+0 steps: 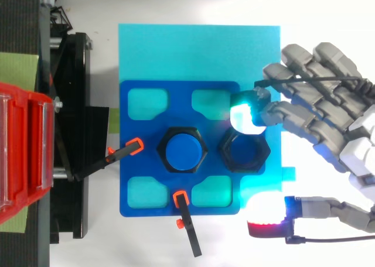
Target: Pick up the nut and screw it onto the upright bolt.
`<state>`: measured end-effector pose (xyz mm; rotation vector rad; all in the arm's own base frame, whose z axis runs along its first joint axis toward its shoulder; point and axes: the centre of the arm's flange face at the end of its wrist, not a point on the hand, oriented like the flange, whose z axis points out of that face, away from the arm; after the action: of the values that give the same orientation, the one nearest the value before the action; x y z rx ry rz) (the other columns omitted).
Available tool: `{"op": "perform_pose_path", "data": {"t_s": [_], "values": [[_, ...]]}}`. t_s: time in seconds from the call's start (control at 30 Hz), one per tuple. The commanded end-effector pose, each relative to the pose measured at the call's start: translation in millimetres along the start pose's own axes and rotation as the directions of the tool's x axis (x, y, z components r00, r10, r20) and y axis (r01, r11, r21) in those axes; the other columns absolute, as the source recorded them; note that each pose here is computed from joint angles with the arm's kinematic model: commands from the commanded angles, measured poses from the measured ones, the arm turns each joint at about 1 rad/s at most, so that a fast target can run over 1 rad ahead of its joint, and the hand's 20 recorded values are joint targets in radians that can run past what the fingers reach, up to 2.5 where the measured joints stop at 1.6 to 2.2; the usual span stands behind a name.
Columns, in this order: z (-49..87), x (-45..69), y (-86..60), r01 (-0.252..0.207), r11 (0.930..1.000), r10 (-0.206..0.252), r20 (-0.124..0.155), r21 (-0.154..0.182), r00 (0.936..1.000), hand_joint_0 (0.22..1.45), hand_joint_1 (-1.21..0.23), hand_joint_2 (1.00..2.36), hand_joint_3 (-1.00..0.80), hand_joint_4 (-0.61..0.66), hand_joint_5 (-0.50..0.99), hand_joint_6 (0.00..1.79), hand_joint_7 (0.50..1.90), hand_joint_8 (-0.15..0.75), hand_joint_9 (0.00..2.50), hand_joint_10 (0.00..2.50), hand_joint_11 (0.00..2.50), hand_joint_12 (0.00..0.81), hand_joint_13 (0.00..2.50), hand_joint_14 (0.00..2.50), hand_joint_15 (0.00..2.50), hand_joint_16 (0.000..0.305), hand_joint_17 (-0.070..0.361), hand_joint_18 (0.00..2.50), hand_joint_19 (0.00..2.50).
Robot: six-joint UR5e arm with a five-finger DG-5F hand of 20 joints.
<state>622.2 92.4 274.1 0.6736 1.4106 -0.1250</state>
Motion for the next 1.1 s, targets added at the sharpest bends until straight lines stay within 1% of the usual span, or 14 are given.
{"op": "perform_pose_path", "data": {"t_s": [0.0,0.07,0.13,0.17,0.23,0.3,0.47,0.6,0.77,0.87,1.07], "values": [[-0.4,2.1,1.8,0.006,1.0,-0.006,-0.003,-0.006,1.0,0.34,-0.64,1.0,-0.5,0.24,-0.26,0.5,0.82,0.327,0.31,0.0,0.07,0.391,0.25,0.0,0.0,0.051,0.114,0.09,0.0],[-0.4,2.1,1.9,0.016,0.9999,-0.016,-0.002,-0.006,0.9999,0.34,-0.64,1.0,-0.5,0.24,-0.25,0.5,0.82,0.327,0.31,0.0,0.08,0.389,0.25,0.0,0.0,0.05,0.113,0.09,0.0],[0.8,11.5,0.8,0.042,0.9991,-0.042,-0.009,-0.005,0.9991,0.34,-0.64,1.0,-0.5,0.24,-0.25,0.5,0.82,0.327,0.32,0.0,0.09,0.388,0.26,0.0,0.0,0.05,0.112,0.1,0.0],[0.9,13.2,-0.1,0.056,0.9984,-0.056,-0.01,-0.002,0.9984,0.34,-0.64,1.0,-0.5,0.24,-0.25,0.5,0.82,0.328,0.32,0.0,0.08,0.387,0.26,0.0,0.0,0.05,0.112,0.1,0.0],[0.9,13.3,0.2,0.059,0.9982,-0.059,-0.011,-0.005,0.9982,0.34,-0.63,1.0,-0.5,0.24,-0.25,0.5,0.82,0.326,0.33,0.0,0.08,0.386,0.27,0.0,0.0,0.049,0.111,0.1,0.0],[2.8,12.2,-1.5,0.062,0.9981,-0.062,-0.011,-0.002,0.998,0.35,-0.63,1.0,-0.5,0.26,-0.24,0.5,0.83,0.331,0.34,0.0,0.09,0.383,0.28,0.0,0.0,0.049,0.11,0.11,0.0],[2.0,12.2,-3.6,0.074,0.9973,-0.074,-0.017,0.006,0.9971,0.35,-0.62,1.0,-0.5,0.26,-0.23,0.5,0.84,0.334,0.37,0.0,0.1,0.377,0.29,0.0,0.0,0.048,0.108,0.12,0.0],[3.6,11.5,-7.1,0.075,0.9969,-0.075,-0.012,0.021,0.9971,0.36,-0.62,1.0,-0.5,0.27,-0.22,0.5,0.85,0.336,0.38,0.0,0.1,0.374,0.3,0.0,0.0,0.047,0.107,0.14,0.0],[3.5,11.5,-7.4,0.078,0.9967,-0.078,-0.014,0.021,0.9969,0.36,-0.62,1.0,-0.5,0.27,-0.21,0.5,0.85,0.339,0.39,0.01,0.11,0.375,0.31,0.0,0.0,0.047,0.105,0.16,0.0],[3.5,11.7,-6.9,0.078,0.9968,-0.078,-0.015,0.016,0.9969,0.36,-0.62,1.0,-0.5,0.28,-0.21,0.5,0.86,0.339,0.4,0.0,0.11,0.373,0.32,0.0,0.0,0.046,0.104,0.17,0.0],[3.6,11.5,-6.0,0.095,0.9954,-0.095,-0.017,0.011,0.9954,0.37,-0.63,1.0,-0.5,0.28,-0.21,0.5,0.86,0.337,0.4,0.0,0.1,0.365,0.33,0.0,0.0,0.045,0.102,0.18,0.0]]}}
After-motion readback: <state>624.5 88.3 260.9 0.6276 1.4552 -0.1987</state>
